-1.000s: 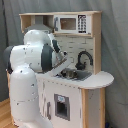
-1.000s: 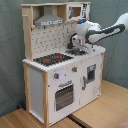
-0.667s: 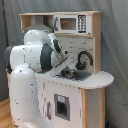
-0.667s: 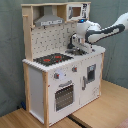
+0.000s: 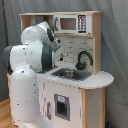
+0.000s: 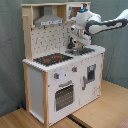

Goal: Play with the kitchen

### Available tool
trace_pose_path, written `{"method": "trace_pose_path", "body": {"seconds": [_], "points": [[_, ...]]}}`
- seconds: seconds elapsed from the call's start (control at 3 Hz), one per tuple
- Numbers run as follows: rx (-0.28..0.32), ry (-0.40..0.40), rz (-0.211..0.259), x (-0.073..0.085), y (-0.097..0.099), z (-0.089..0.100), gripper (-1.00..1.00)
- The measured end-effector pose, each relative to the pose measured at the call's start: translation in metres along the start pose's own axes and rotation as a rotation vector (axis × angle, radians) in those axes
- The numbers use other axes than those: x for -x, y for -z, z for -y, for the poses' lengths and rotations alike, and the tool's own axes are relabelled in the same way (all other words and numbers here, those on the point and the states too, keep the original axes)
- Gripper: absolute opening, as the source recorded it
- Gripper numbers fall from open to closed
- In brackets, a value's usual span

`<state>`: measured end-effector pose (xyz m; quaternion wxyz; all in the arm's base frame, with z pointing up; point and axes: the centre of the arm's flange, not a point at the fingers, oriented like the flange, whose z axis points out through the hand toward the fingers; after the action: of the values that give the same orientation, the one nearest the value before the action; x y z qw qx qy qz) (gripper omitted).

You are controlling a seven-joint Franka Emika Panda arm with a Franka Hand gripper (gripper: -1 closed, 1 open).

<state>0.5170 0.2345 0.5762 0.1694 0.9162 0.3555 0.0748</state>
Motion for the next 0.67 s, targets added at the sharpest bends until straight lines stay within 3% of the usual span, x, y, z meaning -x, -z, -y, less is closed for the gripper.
{"method": "trace_pose_path", "body": {"seconds": [0.67], "points": [[0.077,0.078,-0.021,-0.011,0.059,0.056,1.00]]}}
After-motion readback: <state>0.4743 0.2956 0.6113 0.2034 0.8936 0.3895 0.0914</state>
